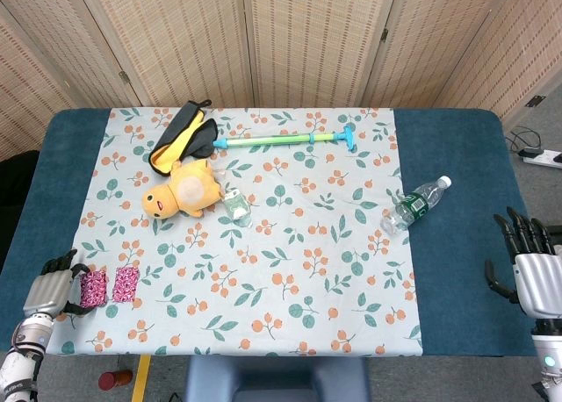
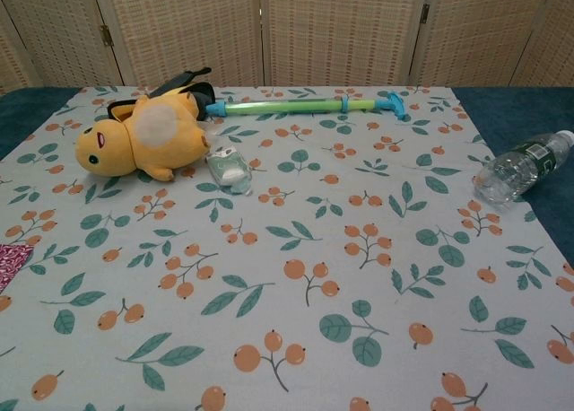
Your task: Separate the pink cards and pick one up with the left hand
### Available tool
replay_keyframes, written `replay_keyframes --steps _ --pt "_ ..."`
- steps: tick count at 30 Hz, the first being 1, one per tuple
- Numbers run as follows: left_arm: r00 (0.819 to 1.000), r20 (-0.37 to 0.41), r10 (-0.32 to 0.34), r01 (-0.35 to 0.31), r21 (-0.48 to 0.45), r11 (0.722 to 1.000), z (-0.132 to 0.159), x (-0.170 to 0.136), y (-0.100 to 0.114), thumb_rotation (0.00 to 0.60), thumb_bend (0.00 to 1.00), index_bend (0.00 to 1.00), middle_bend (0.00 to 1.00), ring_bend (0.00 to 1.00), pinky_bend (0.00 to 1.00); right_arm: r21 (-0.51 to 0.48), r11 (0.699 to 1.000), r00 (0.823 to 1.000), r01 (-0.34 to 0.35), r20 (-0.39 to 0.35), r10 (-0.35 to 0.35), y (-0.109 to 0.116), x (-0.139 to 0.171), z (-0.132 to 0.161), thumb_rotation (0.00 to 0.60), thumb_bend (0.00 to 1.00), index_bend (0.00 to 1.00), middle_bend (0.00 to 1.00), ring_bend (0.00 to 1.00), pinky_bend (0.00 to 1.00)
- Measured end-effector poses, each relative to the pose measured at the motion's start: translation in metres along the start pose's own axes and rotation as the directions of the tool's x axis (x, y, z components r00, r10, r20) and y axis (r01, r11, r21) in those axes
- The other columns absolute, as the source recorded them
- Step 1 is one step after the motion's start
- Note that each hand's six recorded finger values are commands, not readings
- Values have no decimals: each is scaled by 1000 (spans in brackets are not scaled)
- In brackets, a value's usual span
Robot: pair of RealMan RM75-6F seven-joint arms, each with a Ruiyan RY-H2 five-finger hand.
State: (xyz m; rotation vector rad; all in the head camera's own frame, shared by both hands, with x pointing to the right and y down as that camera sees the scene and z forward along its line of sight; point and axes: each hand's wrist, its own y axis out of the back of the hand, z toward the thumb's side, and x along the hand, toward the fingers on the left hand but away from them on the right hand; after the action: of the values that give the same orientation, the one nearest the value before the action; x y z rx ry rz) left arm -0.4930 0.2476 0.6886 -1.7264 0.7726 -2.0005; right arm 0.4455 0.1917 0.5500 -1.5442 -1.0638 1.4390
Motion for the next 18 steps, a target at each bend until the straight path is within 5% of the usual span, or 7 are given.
replay_keyframes --steps 18 --pt "1000 2 -15 15 4 1000 3 2 -3 596 135 289 0 0 0 2 1000 1000 4 4 -4 1 2 0 482 549 2 0 0 0"
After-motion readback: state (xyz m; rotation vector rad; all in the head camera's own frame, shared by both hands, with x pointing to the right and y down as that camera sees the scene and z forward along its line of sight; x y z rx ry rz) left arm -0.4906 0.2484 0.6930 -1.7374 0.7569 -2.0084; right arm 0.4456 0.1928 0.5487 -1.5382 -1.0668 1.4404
